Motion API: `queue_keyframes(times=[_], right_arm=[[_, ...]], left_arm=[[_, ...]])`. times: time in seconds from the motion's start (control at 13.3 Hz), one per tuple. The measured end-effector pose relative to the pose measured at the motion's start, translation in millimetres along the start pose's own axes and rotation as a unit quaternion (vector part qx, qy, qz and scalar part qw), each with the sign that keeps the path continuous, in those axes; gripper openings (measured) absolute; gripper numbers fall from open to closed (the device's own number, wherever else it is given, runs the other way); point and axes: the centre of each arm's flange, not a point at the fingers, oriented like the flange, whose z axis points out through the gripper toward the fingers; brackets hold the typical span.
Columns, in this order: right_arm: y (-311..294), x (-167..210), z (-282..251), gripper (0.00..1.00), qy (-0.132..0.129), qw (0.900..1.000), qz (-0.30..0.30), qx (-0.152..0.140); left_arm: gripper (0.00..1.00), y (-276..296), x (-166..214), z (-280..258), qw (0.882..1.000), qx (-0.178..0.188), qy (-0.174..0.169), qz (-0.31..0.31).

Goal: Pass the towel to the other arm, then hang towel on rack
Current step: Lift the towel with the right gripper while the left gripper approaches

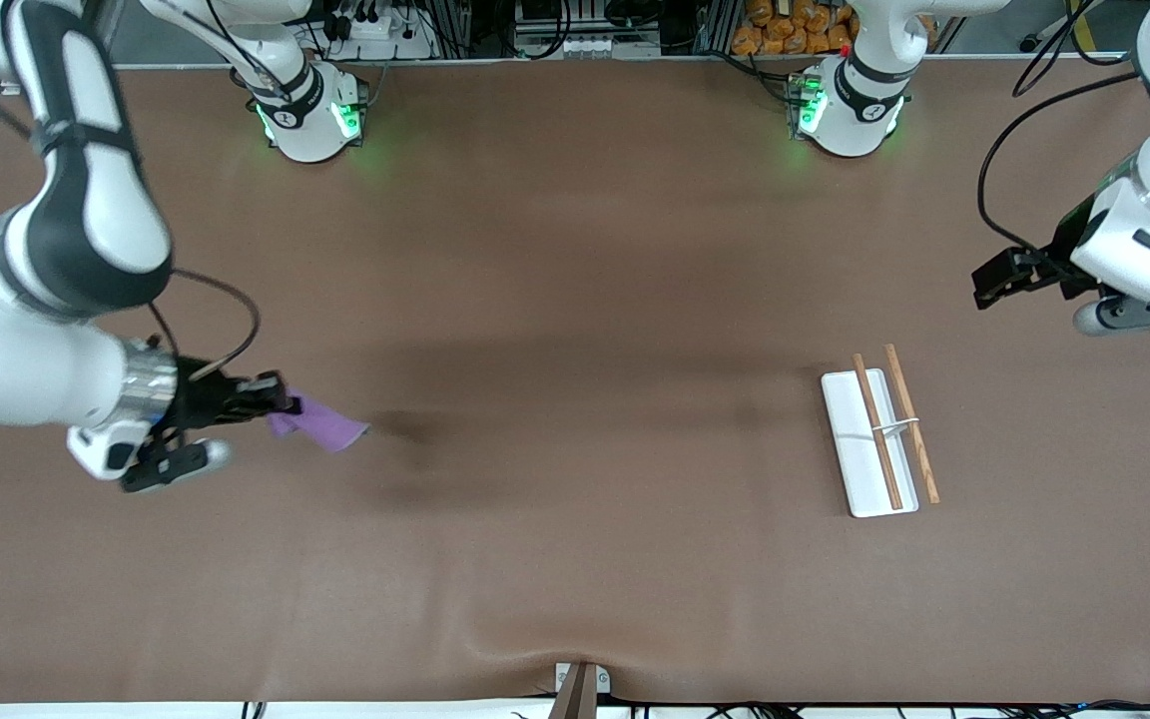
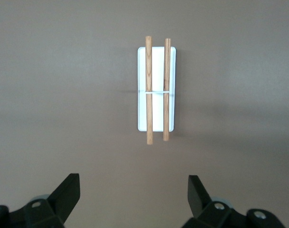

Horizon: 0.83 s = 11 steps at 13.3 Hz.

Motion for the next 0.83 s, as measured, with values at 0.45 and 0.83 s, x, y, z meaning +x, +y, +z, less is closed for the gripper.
queue_keyframes(times=[0.45, 0.83], right_arm=[[-124, -1, 20, 0.06, -0.005, 1.000, -0.003, -0.004], [-190, -4, 34, 0.06, 0.019, 0.998, 0.063, 0.001]], left_arm=[[1.00, 1, 13, 8, 1.000, -0.005, 0.022, -0.002], [1.00, 36, 35, 34, 0.997, -0.050, 0.034, -0.043]])
